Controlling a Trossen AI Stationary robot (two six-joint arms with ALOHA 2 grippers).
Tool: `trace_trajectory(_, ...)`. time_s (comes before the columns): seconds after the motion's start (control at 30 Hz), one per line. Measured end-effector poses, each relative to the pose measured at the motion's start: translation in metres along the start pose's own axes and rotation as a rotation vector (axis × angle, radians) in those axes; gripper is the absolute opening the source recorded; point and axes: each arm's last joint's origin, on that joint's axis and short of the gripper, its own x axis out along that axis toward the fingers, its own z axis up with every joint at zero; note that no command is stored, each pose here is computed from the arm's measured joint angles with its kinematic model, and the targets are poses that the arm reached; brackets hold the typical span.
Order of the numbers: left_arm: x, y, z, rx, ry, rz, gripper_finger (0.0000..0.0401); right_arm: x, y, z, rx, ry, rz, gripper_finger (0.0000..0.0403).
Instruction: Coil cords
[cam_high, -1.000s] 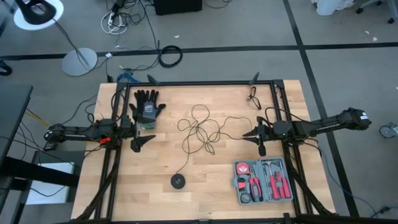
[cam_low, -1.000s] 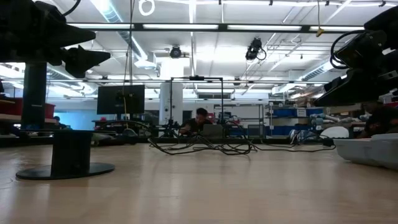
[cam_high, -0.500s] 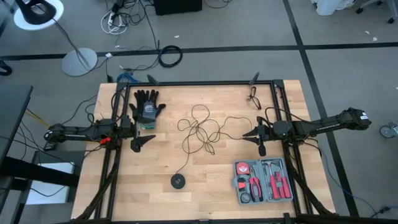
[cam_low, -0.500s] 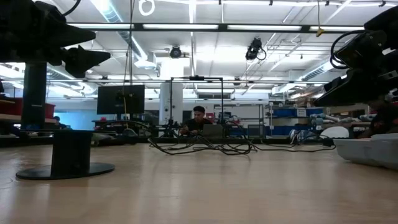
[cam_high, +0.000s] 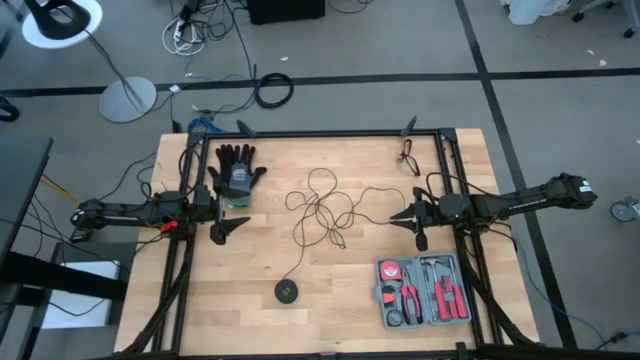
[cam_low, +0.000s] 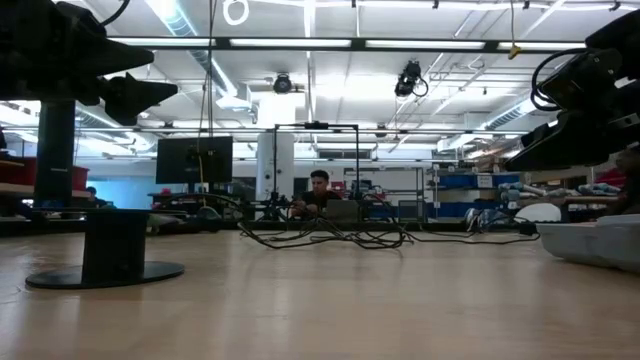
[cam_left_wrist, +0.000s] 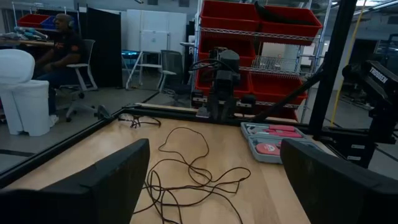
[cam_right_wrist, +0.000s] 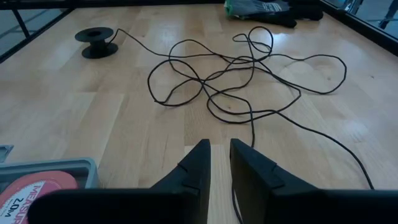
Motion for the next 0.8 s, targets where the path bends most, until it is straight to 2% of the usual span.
trace_trajectory(0.4,0.000,0.000,0.003,-0.005,-0.033,-0.003,0.0367,0.000,0.000,0.000,0.000,0.000,0.000,0.0061)
trace_trajectory(0.8,-0.004,-0.002,0.029,-0.159,-0.295,-0.041,0.0367,0.000,0.000,0.000,0.000,0.000,0.000,0.0061)
